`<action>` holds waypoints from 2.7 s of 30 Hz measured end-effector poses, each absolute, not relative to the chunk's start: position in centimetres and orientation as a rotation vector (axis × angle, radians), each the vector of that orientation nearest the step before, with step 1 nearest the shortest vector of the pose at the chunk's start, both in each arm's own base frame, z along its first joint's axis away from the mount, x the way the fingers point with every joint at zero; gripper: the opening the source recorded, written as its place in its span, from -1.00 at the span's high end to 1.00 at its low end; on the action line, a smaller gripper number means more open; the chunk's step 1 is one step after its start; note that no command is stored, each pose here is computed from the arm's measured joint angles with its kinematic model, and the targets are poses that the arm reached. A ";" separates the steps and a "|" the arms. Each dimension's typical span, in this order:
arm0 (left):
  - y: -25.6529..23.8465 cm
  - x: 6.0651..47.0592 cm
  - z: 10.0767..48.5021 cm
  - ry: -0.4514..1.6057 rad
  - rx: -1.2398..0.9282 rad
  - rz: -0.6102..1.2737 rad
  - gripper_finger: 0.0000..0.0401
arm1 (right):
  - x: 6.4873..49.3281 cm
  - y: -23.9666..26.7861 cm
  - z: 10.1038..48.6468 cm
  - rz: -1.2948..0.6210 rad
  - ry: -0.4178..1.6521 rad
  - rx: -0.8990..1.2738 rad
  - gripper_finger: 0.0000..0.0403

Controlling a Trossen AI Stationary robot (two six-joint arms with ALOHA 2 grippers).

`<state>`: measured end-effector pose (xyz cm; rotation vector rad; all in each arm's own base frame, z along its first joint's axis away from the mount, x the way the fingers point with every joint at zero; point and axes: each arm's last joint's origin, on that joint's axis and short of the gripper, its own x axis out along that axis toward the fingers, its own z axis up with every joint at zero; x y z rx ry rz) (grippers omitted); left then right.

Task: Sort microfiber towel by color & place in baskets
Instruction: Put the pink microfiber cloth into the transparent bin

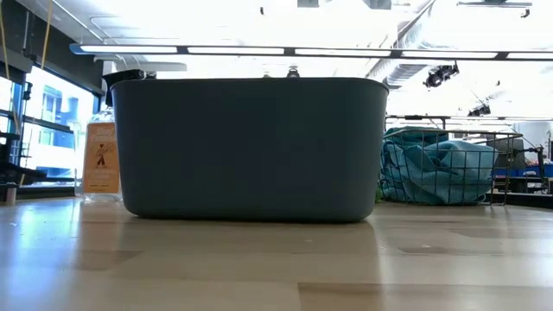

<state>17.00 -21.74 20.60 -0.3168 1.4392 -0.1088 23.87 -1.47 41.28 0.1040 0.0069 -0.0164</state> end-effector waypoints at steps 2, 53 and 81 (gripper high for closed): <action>-21.7 16.7 20.0 1.452 -0.335 -0.097 -0.04 | 23.9 -1.5 41.2 -0.017 0.016 0.105 0.14; -22.0 17.1 12.6 1.539 -0.201 0.090 0.41 | 23.9 -1.5 40.9 -0.018 0.043 0.114 0.14; -21.3 16.8 14.8 1.499 -0.221 0.040 1.00 | 23.8 -1.5 40.6 -0.020 0.073 0.119 0.14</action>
